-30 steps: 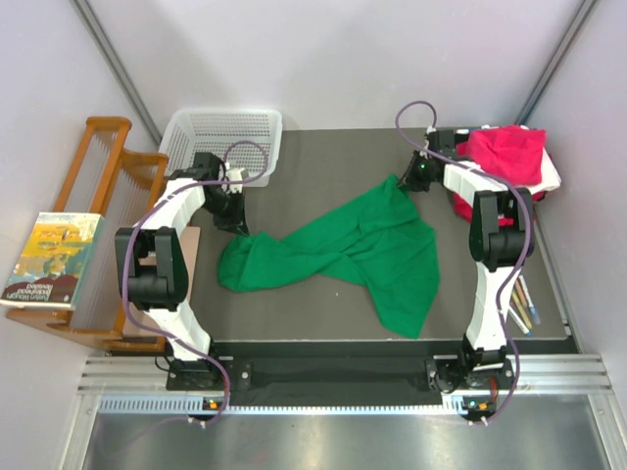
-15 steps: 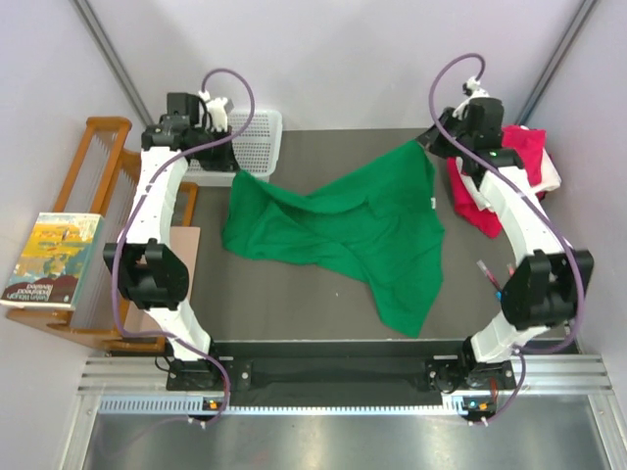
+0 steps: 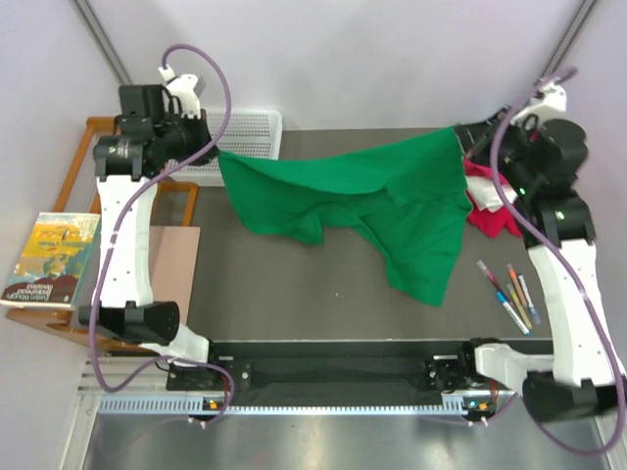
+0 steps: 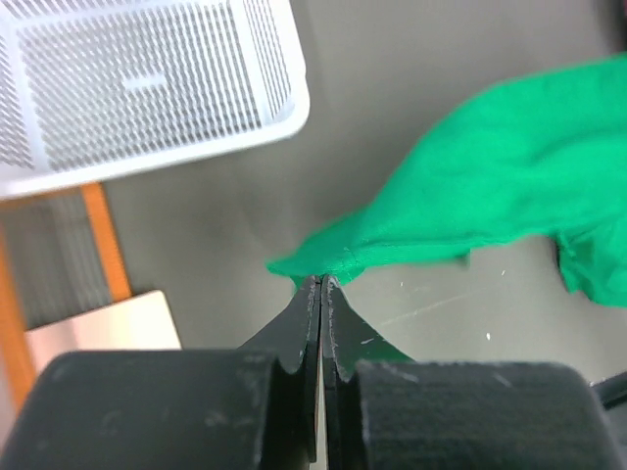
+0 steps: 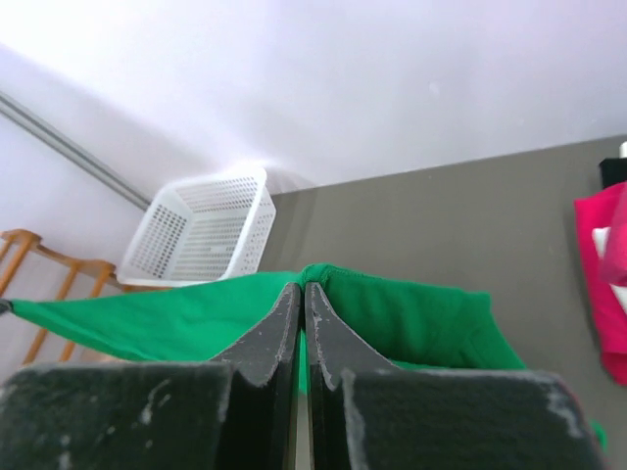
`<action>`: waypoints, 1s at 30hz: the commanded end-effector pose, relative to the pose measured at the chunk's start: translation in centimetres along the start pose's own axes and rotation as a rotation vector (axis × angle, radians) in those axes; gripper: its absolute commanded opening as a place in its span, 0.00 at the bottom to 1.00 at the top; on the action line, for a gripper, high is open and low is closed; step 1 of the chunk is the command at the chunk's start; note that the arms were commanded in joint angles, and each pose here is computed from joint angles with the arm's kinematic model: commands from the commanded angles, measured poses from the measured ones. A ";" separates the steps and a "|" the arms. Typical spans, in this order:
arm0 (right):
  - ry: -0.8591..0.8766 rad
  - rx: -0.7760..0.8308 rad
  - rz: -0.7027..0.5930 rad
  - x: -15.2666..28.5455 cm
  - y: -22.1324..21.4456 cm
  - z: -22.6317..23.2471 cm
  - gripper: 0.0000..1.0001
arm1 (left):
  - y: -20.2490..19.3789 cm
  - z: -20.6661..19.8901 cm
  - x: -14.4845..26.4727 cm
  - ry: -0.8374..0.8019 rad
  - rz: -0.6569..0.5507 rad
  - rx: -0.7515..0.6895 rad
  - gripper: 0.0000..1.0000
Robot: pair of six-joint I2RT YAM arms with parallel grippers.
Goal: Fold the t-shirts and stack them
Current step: Flatten the tshirt out
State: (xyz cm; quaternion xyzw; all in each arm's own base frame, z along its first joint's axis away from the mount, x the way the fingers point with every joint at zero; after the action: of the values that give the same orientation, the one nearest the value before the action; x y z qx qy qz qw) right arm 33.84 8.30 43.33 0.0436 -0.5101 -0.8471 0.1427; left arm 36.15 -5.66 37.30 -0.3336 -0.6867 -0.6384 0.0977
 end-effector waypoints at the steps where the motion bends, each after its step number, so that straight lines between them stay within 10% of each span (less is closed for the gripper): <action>1: -0.007 0.055 -0.154 6.4 3.5 1.7 0.00 | 4.1 -2.5 8.6 0.022 -0.208 -0.072 0.00; 20: 0.104 0.138 -0.674 32.0 12.1 8.1 0.00 | 6.0 -6.1 24.9 0.145 -0.644 -0.276 0.00; 30: -0.029 0.106 -0.442 23.9 7.1 4.1 0.00 | 5.3 -4.2 20.5 0.167 -0.561 -0.235 0.00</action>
State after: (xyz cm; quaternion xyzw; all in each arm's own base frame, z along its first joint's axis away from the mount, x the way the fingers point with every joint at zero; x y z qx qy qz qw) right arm 5.51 1.25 57.55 0.2396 -0.5172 -0.8154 -0.1006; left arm 19.96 -3.67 54.25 -0.1055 -0.6616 -0.7381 -0.0800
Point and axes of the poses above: each gripper's point midway between its finger pads, its own x axis back along the fingers, its own z axis along the line the jaws close on, y = z × x, the point moved 2 cm from there along x, back along the fingers
